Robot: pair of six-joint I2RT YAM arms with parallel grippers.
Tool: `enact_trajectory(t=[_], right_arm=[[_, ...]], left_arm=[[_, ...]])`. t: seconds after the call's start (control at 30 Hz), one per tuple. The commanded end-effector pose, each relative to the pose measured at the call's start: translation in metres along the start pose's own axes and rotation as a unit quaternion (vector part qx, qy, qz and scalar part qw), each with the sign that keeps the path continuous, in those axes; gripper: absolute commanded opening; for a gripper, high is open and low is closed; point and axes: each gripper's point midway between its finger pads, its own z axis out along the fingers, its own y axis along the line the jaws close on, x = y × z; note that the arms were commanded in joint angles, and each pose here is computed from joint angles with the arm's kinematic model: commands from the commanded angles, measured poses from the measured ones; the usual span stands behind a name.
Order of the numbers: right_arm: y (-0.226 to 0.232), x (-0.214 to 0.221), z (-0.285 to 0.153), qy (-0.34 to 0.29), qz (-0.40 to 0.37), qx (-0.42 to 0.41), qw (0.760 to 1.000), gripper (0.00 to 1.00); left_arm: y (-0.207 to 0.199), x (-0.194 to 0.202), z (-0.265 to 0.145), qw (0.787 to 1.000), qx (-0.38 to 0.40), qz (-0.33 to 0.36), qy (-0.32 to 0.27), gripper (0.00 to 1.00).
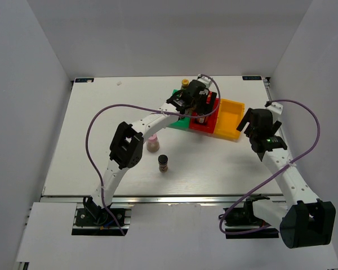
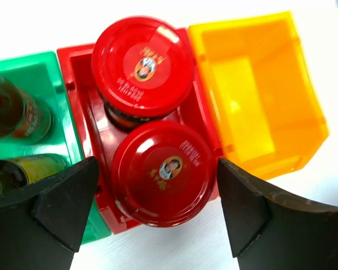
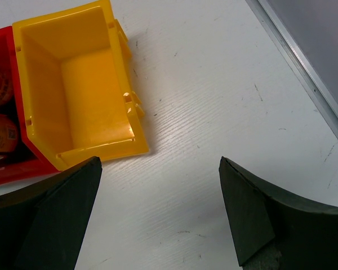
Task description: Organize the condiment bottles
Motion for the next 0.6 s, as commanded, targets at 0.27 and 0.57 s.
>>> enact_trajectory(t=[0.27,0.57], right_arm=[[0.034,-0.009,-0.011,-0.008,-0.034,-0.111,0.993,0.89],[0.089,-0.01,-0.043,-0.017,-0.082,-0.268,0.96,0.89]], left_arm=[[-0.028,-0.072,-0.045,0.995,0.055,0.002,-0.083,0.98],[-0.024,-0.086,-0.113,0.99,0.063,0.006,-0.123,0.98]])
